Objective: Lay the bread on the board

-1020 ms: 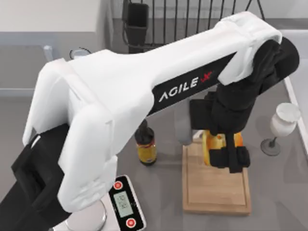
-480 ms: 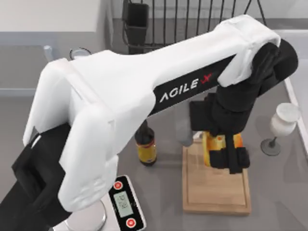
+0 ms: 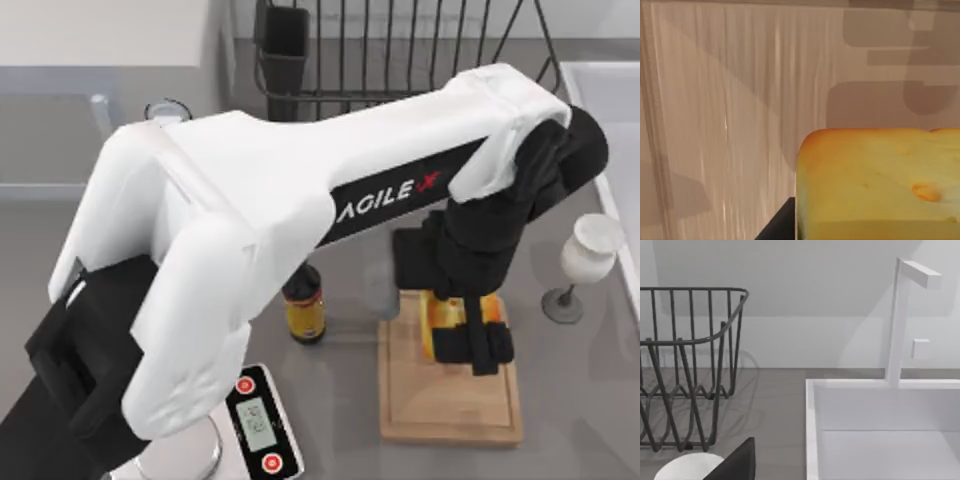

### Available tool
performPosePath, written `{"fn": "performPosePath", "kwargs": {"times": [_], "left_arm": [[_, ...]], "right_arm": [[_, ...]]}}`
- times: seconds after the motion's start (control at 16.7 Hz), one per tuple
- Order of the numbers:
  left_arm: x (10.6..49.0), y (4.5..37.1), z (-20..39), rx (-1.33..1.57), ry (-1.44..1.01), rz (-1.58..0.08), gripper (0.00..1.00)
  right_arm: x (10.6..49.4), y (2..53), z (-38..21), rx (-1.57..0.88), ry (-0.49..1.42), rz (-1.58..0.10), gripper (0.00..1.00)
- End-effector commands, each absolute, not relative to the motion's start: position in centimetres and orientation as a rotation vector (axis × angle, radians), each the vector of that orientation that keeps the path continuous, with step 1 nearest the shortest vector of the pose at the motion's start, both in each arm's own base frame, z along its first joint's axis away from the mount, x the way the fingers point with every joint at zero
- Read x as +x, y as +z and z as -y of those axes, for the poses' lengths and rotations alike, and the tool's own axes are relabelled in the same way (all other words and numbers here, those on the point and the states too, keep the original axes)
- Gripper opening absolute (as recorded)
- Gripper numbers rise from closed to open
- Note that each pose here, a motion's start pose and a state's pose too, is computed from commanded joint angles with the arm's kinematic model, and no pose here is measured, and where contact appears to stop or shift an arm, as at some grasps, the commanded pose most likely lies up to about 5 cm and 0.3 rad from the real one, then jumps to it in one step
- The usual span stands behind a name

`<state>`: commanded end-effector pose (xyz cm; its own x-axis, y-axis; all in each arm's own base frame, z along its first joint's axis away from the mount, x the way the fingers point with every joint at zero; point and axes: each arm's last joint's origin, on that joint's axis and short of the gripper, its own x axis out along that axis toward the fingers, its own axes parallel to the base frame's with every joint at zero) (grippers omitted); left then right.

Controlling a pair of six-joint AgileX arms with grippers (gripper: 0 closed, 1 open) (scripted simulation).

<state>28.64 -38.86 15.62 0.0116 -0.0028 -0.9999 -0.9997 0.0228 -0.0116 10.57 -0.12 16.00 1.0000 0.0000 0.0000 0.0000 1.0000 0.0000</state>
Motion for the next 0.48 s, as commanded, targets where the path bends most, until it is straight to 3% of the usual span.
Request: {"fn": "performPosePath", "kwargs": {"times": [0.42, 0.48], "left_arm": [[28.7, 14.1, 38.8, -1.195, 1.191, -1.208, 0.0], [28.7, 14.1, 38.8, -1.195, 1.191, -1.208, 0.08]], "right_arm": [[10.6, 16.0, 0.1, 0.0, 0.0, 0.0, 1.0], [10.6, 16.0, 0.1, 0.0, 0.0, 0.0, 1.0]]}}
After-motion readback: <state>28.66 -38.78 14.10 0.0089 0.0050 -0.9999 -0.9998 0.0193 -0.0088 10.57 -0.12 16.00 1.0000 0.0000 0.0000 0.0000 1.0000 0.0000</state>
